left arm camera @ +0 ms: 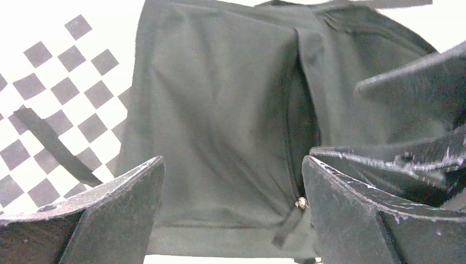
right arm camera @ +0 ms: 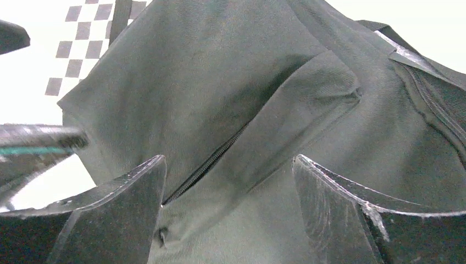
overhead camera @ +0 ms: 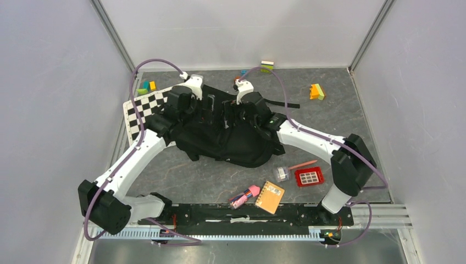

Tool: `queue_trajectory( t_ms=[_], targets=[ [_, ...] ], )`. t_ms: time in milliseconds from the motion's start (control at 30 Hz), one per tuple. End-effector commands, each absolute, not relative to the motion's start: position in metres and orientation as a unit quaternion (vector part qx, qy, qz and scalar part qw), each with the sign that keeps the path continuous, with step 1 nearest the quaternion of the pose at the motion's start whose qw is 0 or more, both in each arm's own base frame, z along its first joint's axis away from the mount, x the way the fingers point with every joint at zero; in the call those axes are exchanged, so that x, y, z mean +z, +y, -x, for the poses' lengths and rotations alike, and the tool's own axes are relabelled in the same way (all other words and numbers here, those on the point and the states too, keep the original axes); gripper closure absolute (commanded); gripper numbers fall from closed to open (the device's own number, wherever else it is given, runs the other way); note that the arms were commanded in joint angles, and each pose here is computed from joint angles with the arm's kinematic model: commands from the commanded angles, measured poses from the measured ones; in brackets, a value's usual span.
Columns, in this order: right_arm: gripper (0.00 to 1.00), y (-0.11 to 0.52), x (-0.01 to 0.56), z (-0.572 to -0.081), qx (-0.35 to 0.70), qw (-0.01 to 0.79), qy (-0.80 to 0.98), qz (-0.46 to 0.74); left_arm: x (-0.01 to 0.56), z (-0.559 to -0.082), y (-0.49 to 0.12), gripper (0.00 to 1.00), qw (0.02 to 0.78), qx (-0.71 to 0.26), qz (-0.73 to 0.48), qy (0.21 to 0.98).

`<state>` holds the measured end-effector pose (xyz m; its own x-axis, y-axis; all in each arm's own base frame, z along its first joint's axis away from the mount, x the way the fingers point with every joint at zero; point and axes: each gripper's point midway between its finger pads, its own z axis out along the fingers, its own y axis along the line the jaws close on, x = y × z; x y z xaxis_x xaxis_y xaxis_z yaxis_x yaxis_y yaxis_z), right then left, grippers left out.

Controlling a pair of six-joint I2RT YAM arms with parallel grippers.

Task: Pack the student bag
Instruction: Adjust the student bag at the center of the board.

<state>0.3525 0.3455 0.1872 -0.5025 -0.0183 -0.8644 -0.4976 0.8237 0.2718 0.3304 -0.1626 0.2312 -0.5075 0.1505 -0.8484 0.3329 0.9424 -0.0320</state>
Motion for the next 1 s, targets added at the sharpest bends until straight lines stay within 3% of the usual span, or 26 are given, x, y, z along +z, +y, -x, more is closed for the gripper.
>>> queue_trajectory(
  t_ms=[0, 100, 333, 467, 567, 967],
  targets=[
    [0.11, 0.35, 0.186, -0.371, 0.213, 0.483, 0.84, 0.127, 0.244, -0.35, -0.159, 0.0, 0.509, -0.131, -0.088, 0.846],
    [0.2, 0.343, 0.163, -0.371, 0.184, 0.469, 0.854, 0.128, 0.229, -0.35, -0.155, 0.0, 0.504, -0.124, -0.086, 0.851],
    [0.73, 0.3, 0.13, -0.353, 0.133, 0.469, 0.866, 0.109, 0.212, -0.349, -0.159, 0.0, 0.48, -0.129, -0.083, 0.864],
    [0.92, 0.287, 0.109, -0.337, 0.148, 0.466, 0.867, 0.095, 0.197, -0.347, -0.182, 0.0, 0.456, -0.133, -0.113, 0.873],
    [0.98, 0.284, 0.097, -0.329, 0.16, 0.458, 0.87, 0.091, 0.185, -0.351, -0.195, 0.0, 0.431, -0.117, -0.135, 0.884],
    [1.0, 0.3, 0.096, -0.322, 0.216, 0.45, 0.862, 0.093, 0.135, -0.355, -0.227, 0.0, 0.384, -0.054, -0.215, 0.896]
  ],
)
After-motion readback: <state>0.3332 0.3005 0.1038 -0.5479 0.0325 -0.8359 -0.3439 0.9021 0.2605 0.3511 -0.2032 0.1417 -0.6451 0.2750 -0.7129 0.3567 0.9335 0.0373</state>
